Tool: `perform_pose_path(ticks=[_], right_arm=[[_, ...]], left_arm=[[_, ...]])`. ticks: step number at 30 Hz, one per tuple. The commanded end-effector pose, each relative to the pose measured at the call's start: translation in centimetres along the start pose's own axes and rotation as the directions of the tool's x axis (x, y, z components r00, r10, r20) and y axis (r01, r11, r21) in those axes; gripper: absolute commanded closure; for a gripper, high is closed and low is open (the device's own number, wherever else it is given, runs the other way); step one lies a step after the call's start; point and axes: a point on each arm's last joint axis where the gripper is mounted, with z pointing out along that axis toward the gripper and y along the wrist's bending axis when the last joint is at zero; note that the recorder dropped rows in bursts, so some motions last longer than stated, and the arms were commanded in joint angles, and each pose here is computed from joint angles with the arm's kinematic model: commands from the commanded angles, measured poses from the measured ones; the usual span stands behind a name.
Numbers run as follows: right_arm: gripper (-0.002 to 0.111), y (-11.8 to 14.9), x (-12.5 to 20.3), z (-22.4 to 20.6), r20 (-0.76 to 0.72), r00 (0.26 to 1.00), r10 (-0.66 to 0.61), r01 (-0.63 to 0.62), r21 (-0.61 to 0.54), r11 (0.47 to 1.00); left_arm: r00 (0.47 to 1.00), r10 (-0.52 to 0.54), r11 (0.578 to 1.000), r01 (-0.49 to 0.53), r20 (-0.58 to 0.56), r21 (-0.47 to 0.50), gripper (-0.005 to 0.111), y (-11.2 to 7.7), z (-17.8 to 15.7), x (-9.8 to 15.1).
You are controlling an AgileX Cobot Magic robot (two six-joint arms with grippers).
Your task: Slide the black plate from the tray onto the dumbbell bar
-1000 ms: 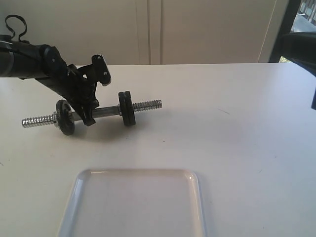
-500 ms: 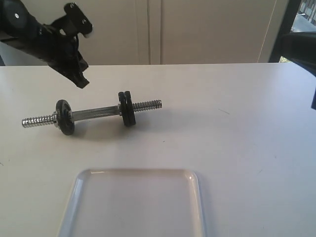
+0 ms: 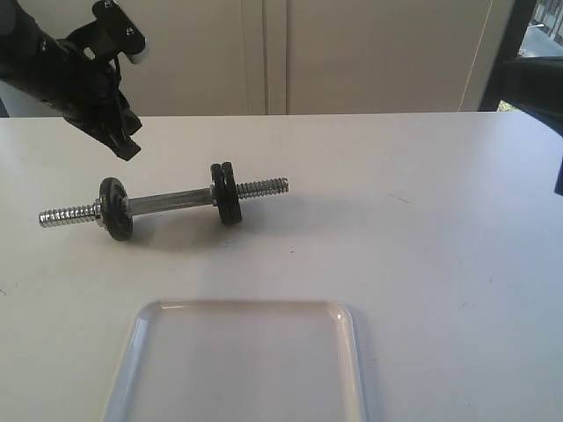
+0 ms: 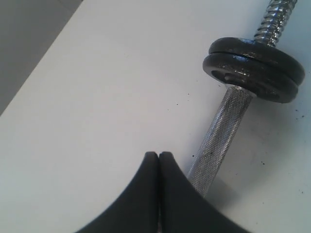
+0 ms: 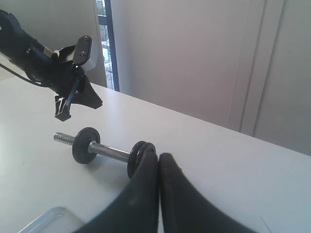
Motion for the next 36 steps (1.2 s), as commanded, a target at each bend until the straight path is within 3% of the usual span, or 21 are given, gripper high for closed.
perform_pose_path(ticks=[1,7,11,18,23,28,36], right_arm=[[0.108,0.0,0.1,0.0,0.0,1.0,0.007,-0.007,-0.002,1.0],[0.108,0.0,0.1,0.0,0.0,1.0,0.007,-0.007,-0.002,1.0],[0.108,0.0,0.1,0.0,0.0,1.0,0.007,-0.007,-0.002,1.0],[0.108,0.0,0.1,0.0,0.0,1.0,0.007,-0.007,-0.002,1.0],[0.108,0.0,0.1,0.0,0.0,1.0,0.007,-0.007,-0.002,1.0],[0.108,0.0,0.1,0.0,0.0,1.0,0.007,-0.007,-0.002,1.0],[0.108,0.0,0.1,0.0,0.0,1.0,0.007,-0.007,-0.002,1.0]], left_arm=[[1.0,-0.029,1.0,0.029,-0.003,0.011,0.107,-0.1,-0.3,0.2],[0.999,-0.035,0.999,0.035,-0.01,0.019,0.107,-0.2,-0.3,0.2],[0.999,-0.041,0.999,0.041,0.005,0.014,0.107,-0.2,-2.3,-0.2],[0.96,-0.257,0.965,0.262,0.109,-0.033,0.107,-0.7,-9.5,3.3],[0.906,-0.34,0.935,0.355,0.254,-0.016,0.107,-4.7,-15.0,5.1],[0.835,-0.322,0.915,0.396,0.446,-0.082,0.107,-9.8,-21.9,8.1],[0.726,-0.28,0.888,0.444,0.629,-0.117,0.107,-15.0,-27.5,11.6]])
